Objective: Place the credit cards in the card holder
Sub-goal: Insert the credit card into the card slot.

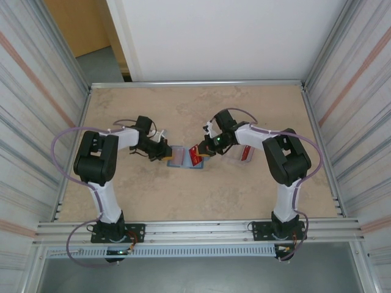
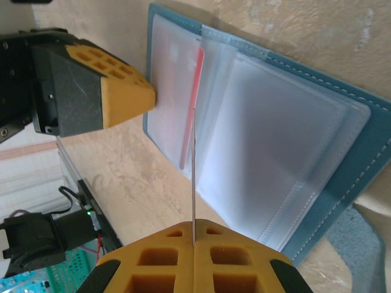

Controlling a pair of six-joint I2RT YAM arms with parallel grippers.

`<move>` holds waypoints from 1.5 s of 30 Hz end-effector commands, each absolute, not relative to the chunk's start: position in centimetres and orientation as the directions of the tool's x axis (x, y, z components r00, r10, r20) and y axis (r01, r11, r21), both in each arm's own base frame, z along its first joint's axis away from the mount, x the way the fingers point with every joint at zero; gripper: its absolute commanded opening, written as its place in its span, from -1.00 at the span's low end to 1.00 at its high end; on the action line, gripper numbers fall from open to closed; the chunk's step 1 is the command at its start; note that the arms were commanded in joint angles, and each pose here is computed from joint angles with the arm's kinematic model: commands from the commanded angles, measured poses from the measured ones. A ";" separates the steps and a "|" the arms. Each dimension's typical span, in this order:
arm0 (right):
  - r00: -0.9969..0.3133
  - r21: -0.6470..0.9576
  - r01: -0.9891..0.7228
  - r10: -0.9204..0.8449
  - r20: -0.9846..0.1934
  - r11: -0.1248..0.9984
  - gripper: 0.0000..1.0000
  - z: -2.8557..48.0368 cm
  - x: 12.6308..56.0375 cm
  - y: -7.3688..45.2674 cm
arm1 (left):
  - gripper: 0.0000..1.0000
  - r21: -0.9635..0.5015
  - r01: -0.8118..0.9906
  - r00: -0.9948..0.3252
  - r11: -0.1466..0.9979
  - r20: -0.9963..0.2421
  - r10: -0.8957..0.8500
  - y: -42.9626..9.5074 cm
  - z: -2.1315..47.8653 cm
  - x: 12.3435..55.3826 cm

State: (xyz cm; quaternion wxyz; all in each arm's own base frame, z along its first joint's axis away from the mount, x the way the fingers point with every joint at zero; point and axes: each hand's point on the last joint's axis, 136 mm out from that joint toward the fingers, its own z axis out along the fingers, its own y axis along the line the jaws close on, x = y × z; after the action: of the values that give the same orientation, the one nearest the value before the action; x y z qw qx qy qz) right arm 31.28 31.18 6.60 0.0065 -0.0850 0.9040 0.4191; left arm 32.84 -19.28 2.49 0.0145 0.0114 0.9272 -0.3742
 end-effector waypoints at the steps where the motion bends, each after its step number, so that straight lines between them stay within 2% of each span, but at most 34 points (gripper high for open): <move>1: -0.979 0.766 -0.177 -0.191 -0.073 0.618 -1.00 6.5 30.9 32.0 | -1.00 -0.675 0.010 -1.000 0.738 0.001 0.015 -18.7 1.9 32.4; 9: -0.974 0.769 -0.196 -0.210 -0.082 0.608 -1.00 6.3 31.1 33.6 | -1.00 -0.710 0.038 -0.999 0.703 -0.042 0.011 -19.0 4.3 32.6; 16: -0.976 0.766 -0.187 -0.204 -0.075 0.615 -1.00 5.6 31.4 33.9 | -1.00 -0.693 0.005 -1.000 0.721 -0.012 -0.004 -18.1 3.3 33.6; 22: -0.978 0.770 -0.177 -0.200 -0.065 0.613 -1.00 5.1 31.3 34.1 | -1.00 -0.681 -0.028 -0.999 0.731 0.036 -0.004 -17.9 2.0 32.7; 45: -0.983 0.770 -0.139 -0.180 -0.032 0.623 -1.00 3.6 31.6 33.9 | -1.00 -0.666 -0.037 -0.999 0.745 0.051 -0.004 -17.7 1.2 32.4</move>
State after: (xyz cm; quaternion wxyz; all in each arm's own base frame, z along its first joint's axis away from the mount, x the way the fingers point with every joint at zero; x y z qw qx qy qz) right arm 31.54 33.82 4.08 -0.0122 -0.1012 0.9000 0.4238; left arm 33.06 -17.95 2.20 -0.0078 -0.0142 0.9299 -0.3673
